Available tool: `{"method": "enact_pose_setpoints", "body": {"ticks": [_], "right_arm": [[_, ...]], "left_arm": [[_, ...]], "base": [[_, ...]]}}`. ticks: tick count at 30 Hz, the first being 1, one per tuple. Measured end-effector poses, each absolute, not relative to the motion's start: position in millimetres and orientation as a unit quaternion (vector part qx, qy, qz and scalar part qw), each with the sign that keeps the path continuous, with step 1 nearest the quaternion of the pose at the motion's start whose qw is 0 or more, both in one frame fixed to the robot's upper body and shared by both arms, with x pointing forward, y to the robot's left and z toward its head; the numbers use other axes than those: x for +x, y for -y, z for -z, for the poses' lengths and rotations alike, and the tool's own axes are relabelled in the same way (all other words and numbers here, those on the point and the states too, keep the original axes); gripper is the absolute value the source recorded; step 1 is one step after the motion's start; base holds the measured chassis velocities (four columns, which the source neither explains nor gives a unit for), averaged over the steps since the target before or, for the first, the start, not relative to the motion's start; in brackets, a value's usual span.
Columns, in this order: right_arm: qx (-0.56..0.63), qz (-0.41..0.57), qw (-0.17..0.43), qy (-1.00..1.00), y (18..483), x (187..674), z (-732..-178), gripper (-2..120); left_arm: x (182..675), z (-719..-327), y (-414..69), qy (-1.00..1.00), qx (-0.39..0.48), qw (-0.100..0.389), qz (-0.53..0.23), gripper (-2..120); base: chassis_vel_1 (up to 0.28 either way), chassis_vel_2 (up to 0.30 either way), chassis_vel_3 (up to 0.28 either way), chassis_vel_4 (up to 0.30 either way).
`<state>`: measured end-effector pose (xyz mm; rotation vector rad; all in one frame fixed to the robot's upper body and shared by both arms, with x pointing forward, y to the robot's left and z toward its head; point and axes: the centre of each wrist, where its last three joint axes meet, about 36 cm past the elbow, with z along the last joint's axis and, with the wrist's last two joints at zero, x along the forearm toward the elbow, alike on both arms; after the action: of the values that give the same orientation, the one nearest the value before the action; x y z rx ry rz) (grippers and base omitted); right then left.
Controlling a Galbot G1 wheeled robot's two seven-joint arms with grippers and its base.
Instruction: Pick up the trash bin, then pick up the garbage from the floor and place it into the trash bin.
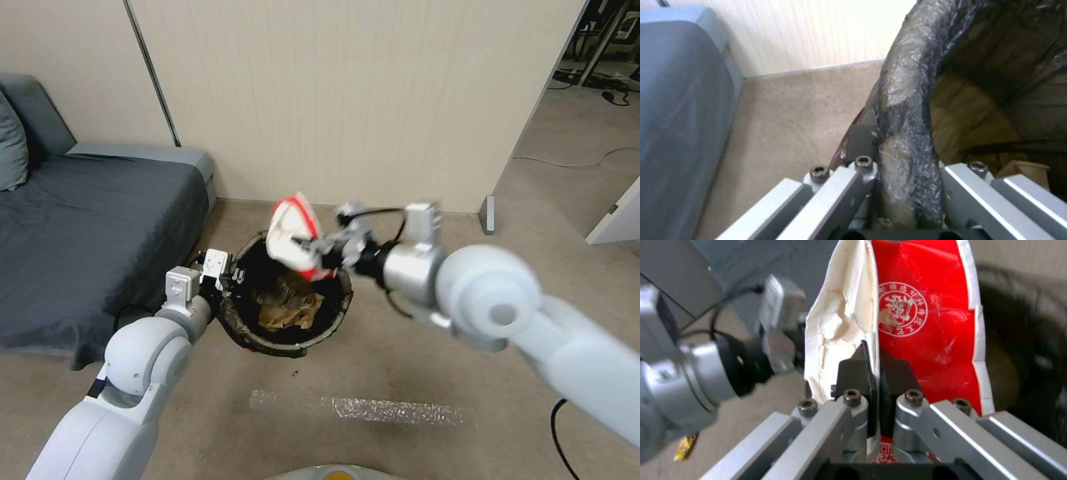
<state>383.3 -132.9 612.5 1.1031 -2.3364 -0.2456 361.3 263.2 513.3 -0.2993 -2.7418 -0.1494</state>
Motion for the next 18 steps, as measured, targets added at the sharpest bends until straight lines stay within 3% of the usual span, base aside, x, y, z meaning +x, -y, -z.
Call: {"method": "enact_pose_setpoints", "body": {"ticks": [18], "right_arm": [[0.381, 0.08, 0.298, 0.871, 144, 378, -587, 1]], "left_arm": [[363, -519, -263, 0.977, -0.106, 0.178, 0.049, 1]], "base": [[0.0, 0.0, 0.0, 0.0]]}}
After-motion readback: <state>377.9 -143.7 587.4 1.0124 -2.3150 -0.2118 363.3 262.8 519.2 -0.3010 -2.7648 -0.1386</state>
